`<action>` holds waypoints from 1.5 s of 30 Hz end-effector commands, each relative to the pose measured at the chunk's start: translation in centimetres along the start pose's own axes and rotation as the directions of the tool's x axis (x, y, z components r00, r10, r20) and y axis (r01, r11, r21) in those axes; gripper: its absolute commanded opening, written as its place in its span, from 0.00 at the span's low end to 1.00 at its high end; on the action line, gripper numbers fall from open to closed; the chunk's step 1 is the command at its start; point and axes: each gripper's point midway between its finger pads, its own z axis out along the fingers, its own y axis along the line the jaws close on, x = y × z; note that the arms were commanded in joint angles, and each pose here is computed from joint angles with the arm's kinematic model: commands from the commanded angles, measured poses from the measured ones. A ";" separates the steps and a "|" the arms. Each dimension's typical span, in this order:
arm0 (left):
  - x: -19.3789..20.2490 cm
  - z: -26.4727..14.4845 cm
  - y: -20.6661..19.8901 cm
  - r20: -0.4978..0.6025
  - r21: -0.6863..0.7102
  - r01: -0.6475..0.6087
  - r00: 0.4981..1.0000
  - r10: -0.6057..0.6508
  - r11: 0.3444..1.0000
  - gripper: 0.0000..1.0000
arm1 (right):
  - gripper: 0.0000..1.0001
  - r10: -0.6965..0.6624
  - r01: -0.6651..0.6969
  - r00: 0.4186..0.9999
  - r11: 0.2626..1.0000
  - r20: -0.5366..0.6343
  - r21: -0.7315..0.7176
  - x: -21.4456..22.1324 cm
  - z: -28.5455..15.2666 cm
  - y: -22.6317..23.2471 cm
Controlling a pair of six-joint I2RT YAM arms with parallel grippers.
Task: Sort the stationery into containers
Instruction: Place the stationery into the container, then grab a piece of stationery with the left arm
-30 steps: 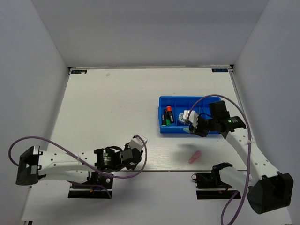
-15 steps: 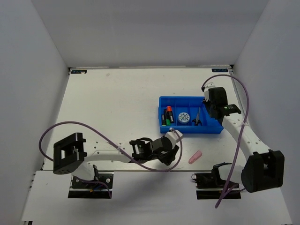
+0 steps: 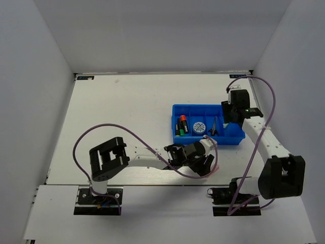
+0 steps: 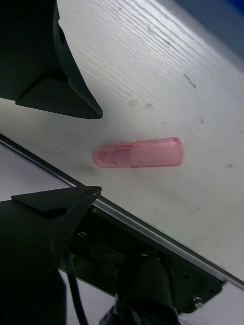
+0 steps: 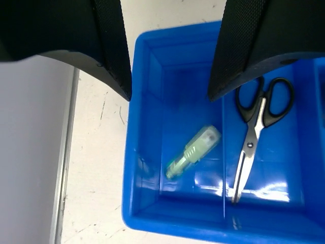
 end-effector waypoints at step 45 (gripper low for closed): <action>10.6 5.2 5.9 -0.341 -0.358 -0.336 0.915 0.213 0.871 0.51 | 0.67 0.422 -0.392 0.893 0.900 0.157 -0.189 0.7 -4.3 -2.7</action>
